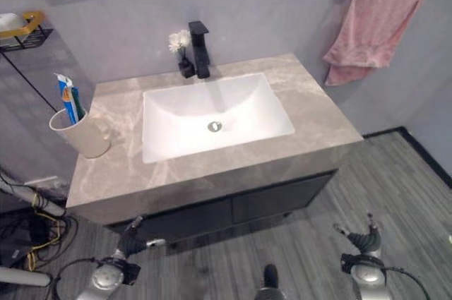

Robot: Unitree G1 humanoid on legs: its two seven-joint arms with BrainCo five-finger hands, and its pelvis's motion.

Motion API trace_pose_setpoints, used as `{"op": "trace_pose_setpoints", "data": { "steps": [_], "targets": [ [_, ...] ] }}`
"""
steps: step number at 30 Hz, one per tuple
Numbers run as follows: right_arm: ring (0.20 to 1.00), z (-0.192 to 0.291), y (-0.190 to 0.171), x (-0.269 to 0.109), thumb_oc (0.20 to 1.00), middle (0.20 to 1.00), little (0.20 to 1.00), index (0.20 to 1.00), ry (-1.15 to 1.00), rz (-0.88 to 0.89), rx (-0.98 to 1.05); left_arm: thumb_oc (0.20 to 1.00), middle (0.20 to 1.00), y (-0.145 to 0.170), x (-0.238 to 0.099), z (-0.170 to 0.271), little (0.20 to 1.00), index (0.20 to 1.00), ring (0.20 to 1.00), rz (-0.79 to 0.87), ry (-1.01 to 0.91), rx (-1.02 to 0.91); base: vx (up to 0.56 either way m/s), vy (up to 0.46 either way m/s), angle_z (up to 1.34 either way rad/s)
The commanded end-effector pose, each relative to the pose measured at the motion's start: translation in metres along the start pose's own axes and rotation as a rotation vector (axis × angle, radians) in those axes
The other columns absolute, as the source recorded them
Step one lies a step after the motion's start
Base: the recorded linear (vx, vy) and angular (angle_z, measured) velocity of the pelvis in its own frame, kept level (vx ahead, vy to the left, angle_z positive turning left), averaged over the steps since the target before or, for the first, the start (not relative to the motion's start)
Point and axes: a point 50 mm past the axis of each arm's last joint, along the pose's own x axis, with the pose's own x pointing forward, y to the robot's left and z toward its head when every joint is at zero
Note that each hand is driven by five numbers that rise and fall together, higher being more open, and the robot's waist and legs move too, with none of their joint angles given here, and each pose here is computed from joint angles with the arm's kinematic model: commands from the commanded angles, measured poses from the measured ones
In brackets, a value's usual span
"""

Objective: Put brush and paste in cup on sink, flatten towel.

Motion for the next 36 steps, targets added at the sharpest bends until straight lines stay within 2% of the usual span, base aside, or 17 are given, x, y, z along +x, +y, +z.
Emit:
{"op": "trace_pose_setpoints", "data": {
  "steps": [1,2,4,6,7,8,9,10,11,14,15,20,21,27,36],
  "targets": [
    [1.000,0.033,-0.006,0.016,1.000,1.000,1.000,1.000,-0.120,-0.006,-0.010,1.000,1.000,0.023,0.002,0.023,1.000,1.000,1.000,0.074,-0.124,-0.034,0.02,0.038,-0.01],
    [1.000,0.030,-0.003,0.015,1.000,1.000,1.000,1.000,-0.105,0.011,-0.023,1.000,1.000,0.025,-0.001,0.025,1.000,1.000,1.000,0.068,-0.139,-0.042,0.00,0.000,0.00],
    [1.000,0.021,0.002,0.014,1.000,1.000,1.000,1.000,-0.068,0.043,-0.038,0.570,0.570,0.029,-0.007,0.028,0.570,0.570,0.570,0.040,-0.166,-0.047,0.01,0.007,0.02],
    [1.000,0.003,0.008,0.011,1.000,1.000,1.000,1.000,0.014,0.080,-0.059,0.391,0.391,0.035,-0.014,0.038,0.391,0.391,0.391,-0.001,-0.222,-0.002,0.01,-0.001,-0.02],
    [1.000,-0.012,0.014,0.007,1.000,1.000,1.000,1.000,0.088,0.106,-0.033,0.200,0.200,0.044,-0.021,0.053,0.200,0.200,0.200,-0.035,-0.302,0.092,0.01,-0.022,-0.03],
    [1.000,-0.012,0.015,0.007,1.000,1.000,1.000,1.000,0.089,0.109,-0.032,0.200,0.200,0.045,-0.022,0.053,0.200,0.200,0.200,-0.034,-0.299,0.093,0.01,-0.060,-0.03],
    [1.000,-0.035,0.024,-0.001,1.000,1.000,1.000,1.000,0.206,0.139,0.006,0.200,0.200,0.053,-0.032,0.076,0.200,0.200,0.200,-0.072,-0.413,0.090,0.00,-0.040,0.01],
    [1.000,-0.035,0.024,-0.001,1.000,1.000,1.000,1.000,0.206,0.139,0.006,0.200,0.200,0.053,-0.032,0.076,0.200,0.200,0.200,-0.071,-0.413,0.090,-0.02,-0.072,0.03],
    [1.000,-0.049,0.032,-0.010,1.000,1.000,1.000,1.000,0.279,0.170,0.028,0.200,0.200,0.054,-0.037,0.087,0.200,0.200,0.200,-0.095,-0.464,-0.009,-0.01,-0.036,0.02],
    [1.000,-0.065,0.038,-0.020,1.000,1.000,1.000,1.000,0.358,0.199,0.033,0.200,0.200,0.058,-0.041,0.102,0.200,0.200,0.200,-0.098,-0.534,-0.065,-0.01,-0.061,0.02],
    [1.000,-0.074,0.043,-0.027,1.000,1.000,1.000,1.000,0.395,0.244,-0.009,0.200,0.200,0.064,-0.045,0.115,0.200,0.200,0.200,-0.085,-0.600,-0.133,-0.01,-0.061,0.16],
    [1.000,-0.093,0.044,-0.042,1.000,1.000,1.000,1.000,0.458,0.301,-0.085,0.200,0.200,0.086,-0.055,0.131,0.200,0.200,0.200,0.004,-0.692,-0.198,0.00,-0.063,0.25],
    [1.000,-0.103,0.042,-0.049,1.000,1.000,1.000,1.000,0.489,0.324,-0.128,0.200,0.200,0.102,-0.058,0.131,0.200,0.200,0.200,0.079,-0.697,-0.203,0.00,-0.070,0.11],
    [1.000,-0.113,0.046,-0.061,1.000,1.000,1.000,1.000,0.495,0.419,-0.279,0.200,0.200,0.128,-0.055,0.116,0.200,0.200,0.200,0.228,-0.642,-0.223,0.00,-0.019,0.15],
    [1.000,-0.111,0.050,-0.061,1.000,1.000,1.000,1.000,0.461,0.473,-0.397,0.200,0.200,0.138,-0.040,0.119,0.200,0.200,0.200,0.284,-0.640,-0.286,-0.02,0.007,0.02]
  ]
}}
